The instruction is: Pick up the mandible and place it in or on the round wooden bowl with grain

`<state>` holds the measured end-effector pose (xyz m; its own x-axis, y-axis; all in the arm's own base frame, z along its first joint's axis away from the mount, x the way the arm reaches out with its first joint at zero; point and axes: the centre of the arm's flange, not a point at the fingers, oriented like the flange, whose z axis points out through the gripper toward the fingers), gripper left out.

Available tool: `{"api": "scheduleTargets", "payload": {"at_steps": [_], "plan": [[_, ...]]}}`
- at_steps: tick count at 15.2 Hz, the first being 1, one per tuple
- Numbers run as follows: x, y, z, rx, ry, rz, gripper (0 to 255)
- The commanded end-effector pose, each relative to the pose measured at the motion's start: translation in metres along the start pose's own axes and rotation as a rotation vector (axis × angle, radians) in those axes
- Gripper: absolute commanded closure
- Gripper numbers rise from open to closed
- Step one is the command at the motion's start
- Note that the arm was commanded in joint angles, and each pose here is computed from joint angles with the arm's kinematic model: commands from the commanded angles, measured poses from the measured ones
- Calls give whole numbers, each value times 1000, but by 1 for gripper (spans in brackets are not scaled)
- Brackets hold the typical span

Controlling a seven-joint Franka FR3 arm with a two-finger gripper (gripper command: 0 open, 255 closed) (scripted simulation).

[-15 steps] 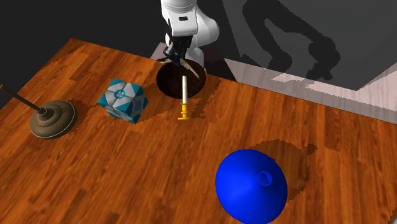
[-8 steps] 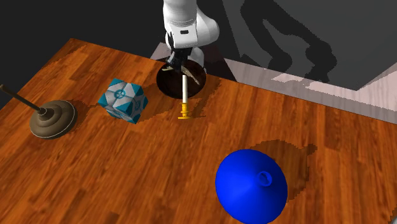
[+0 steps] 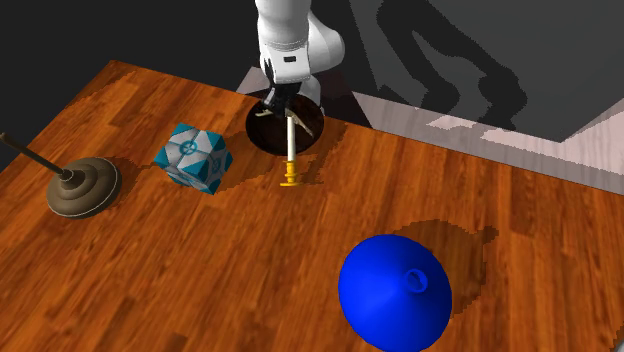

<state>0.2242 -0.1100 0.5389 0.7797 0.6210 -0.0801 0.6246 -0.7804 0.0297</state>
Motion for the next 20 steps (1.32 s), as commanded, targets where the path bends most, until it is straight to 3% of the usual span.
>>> {"api": "scheduleTargets", "payload": {"at_steps": [1,2,3,8,12,20], "plan": [[0,0,0,0,0,0,255],[0,0,0,0,0,0,255],[0,0,0,0,0,0,0],[0,0,0,0,0,0,0],[0,0,-50,0,0,0,0],[0,0,-50,0,0,0,0]]}}
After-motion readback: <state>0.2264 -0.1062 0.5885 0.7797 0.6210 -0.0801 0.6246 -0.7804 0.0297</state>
